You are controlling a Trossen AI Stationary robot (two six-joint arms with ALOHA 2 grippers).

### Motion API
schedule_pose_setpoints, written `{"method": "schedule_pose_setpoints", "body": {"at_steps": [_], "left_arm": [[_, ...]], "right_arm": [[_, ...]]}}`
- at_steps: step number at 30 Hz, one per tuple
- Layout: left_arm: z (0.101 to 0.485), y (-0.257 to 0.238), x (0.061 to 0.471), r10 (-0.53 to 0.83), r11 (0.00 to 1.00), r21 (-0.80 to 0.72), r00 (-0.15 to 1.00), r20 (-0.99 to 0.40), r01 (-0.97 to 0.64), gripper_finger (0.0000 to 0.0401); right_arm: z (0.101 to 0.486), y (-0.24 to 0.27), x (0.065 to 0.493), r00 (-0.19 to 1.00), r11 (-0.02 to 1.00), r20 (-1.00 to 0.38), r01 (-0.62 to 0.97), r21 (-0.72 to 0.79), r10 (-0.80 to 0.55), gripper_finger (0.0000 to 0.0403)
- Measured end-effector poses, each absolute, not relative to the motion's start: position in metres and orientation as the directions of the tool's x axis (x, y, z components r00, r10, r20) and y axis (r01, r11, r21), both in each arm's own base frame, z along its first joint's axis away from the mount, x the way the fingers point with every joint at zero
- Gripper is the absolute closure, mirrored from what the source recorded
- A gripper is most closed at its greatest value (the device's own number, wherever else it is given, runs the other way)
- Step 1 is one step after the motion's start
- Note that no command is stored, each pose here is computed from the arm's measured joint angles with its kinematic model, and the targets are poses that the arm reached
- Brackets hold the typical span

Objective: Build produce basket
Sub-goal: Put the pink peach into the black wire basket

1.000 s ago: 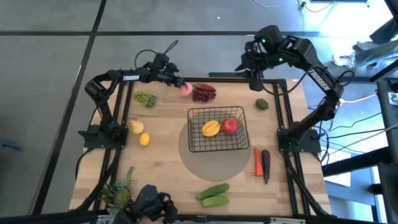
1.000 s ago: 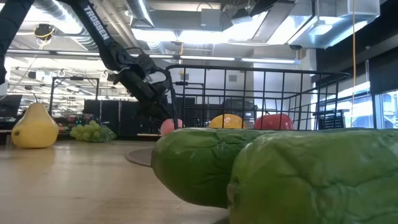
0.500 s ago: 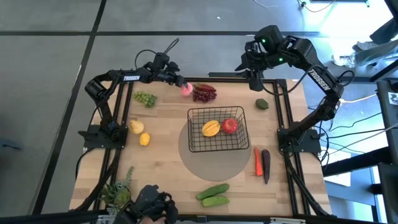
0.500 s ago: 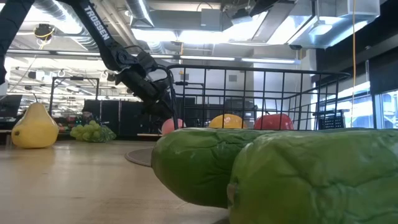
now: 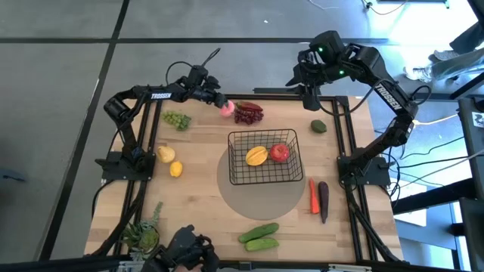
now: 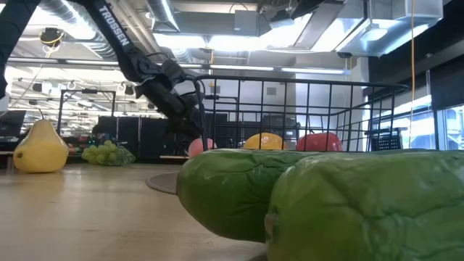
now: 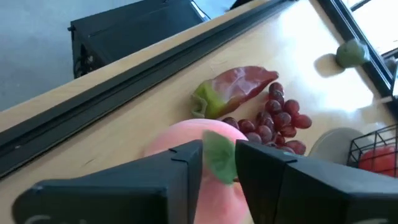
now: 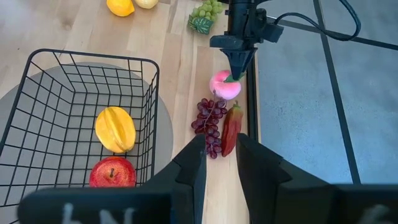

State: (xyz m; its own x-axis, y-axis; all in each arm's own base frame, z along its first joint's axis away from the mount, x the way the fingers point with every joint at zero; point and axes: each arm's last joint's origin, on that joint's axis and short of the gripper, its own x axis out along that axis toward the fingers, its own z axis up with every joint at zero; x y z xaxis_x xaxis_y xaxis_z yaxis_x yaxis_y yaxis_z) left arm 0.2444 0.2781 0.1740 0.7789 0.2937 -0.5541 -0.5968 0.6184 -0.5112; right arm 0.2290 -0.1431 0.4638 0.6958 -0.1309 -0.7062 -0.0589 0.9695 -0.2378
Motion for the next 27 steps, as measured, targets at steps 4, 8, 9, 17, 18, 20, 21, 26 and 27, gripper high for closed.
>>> {"method": "schedule_pose_setpoints", "body": {"at_steps": [4,8,9,17,18,20,21,26,27], "left_arm": [[0.174,0.276,0.247,0.302,0.635,-0.486,0.772,-0.559,-0.600,0.0354],[0.174,0.276,0.247,0.309,0.634,-0.480,0.768,-0.561,-0.607,0.0394],[0.174,0.276,0.247,0.310,0.634,-0.480,0.767,-0.561,-0.607,0.0397],[0.177,0.276,0.247,0.316,0.636,-0.478,0.769,-0.555,-0.606,0.0401],[0.178,0.275,0.247,0.318,0.638,-0.478,0.771,-0.551,-0.604,0.0401],[0.182,0.274,0.247,0.318,0.645,-0.478,0.778,-0.542,-0.596,0.0401],[0.185,0.273,0.247,0.317,0.649,-0.479,0.783,-0.535,-0.590,0.0401],[0.202,0.267,0.247,0.328,0.674,-0.473,0.804,-0.497,-0.567,0.0401],[0.206,0.266,0.246,0.331,0.678,-0.472,0.808,-0.488,-0.563,0.0401]], "right_arm": [[0.464,-0.143,0.229,0.696,0.970,-0.706,-0.059,-0.238,-0.131,0.0320],[0.464,-0.143,0.229,0.696,0.970,-0.706,-0.059,-0.238,-0.131,0.0320],[0.464,-0.143,0.229,0.696,0.970,-0.706,-0.059,-0.238,-0.131,0.0320],[0.464,-0.143,0.229,0.696,0.970,-0.706,-0.059,-0.238,-0.131,0.0320],[0.464,-0.143,0.229,0.696,0.970,-0.706,-0.058,-0.238,-0.131,0.0320],[0.464,-0.143,0.229,0.696,0.970,-0.706,-0.058,-0.237,-0.131,0.0320],[0.464,-0.143,0.229,0.696,0.970,-0.706,-0.059,-0.238,-0.131,0.0320],[0.464,-0.143,0.229,0.695,0.970,-0.707,-0.058,-0.238,-0.131,0.0320],[0.464,-0.143,0.229,0.695,0.970,-0.707,-0.059,-0.238,-0.131,0.0320]]}}
